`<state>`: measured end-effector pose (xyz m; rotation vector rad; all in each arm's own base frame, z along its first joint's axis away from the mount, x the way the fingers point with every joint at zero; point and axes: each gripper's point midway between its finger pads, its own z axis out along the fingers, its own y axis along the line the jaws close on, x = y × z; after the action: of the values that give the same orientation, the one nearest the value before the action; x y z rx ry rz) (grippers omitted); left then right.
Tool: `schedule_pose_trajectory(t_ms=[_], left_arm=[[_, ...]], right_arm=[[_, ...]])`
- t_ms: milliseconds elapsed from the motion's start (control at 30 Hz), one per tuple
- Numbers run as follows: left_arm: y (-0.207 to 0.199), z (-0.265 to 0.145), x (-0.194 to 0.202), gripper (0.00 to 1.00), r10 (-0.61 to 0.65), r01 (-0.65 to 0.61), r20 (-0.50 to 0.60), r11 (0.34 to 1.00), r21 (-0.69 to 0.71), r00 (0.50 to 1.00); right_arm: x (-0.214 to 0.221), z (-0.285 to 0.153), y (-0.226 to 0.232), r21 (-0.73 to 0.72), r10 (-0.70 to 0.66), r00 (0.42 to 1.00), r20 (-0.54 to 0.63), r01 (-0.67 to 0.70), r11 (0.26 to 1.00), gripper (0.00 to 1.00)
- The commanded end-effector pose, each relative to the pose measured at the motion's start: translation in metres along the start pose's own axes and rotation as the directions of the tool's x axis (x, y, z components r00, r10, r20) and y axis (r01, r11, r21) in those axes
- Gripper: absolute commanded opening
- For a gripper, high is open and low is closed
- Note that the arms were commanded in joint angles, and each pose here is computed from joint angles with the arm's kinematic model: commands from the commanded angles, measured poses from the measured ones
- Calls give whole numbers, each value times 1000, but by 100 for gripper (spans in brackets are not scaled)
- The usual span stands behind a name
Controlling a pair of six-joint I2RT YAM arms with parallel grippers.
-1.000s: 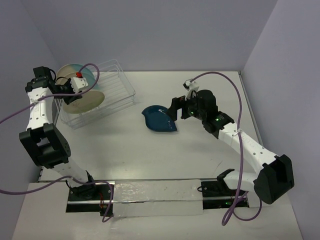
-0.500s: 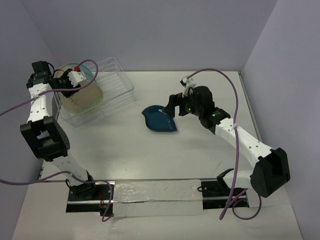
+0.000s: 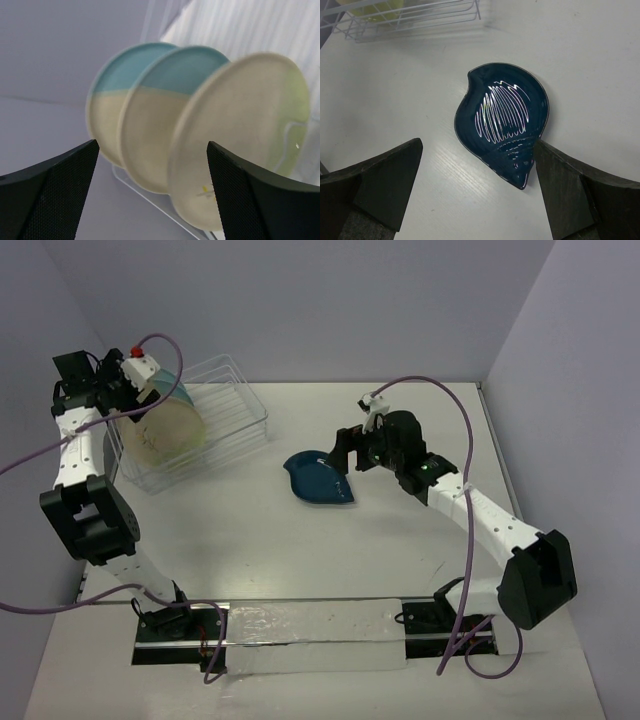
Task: Load the plates into the dish rack
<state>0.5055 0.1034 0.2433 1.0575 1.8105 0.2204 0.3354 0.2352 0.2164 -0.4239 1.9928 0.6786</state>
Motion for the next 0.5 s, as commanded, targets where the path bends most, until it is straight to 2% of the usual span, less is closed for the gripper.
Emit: schedule_pose_trajectory(t_ms=[0, 67, 167, 233, 300, 400, 467], left_arm=[[72, -58, -86, 97, -18, 73, 187, 954, -289, 982], [74, -67, -105, 98, -56, 133, 251, 944, -302, 966], [69, -82, -140, 99, -138, 249, 375, 932, -264, 916], [65, -100, -175, 99, -226, 375, 499, 901, -220, 837], [63, -113, -203, 99, -383, 563, 607, 816, -131, 696], [54, -117, -226, 99, -504, 678, 657, 735, -15, 561], [44, -112, -245, 99, -583, 721, 653, 688, 81, 483]], right_arm=[[-28, 0, -1, 29, -12, 997, 73, 10, 1000, 99], [-28, 3, -7, 60, -5, 997, 77, 0, 998, 100], [-26, 9, -17, 108, 19, 996, 84, -28, 994, 100], [-23, 17, -26, 140, 44, 996, 76, -54, 989, 100], [-14, 26, -35, 143, 90, 995, 54, -97, 985, 100], [5, 41, -50, 153, 188, 982, 5, -187, 970, 100], [20, 51, -52, 132, 233, 972, -39, -226, 965, 99]])
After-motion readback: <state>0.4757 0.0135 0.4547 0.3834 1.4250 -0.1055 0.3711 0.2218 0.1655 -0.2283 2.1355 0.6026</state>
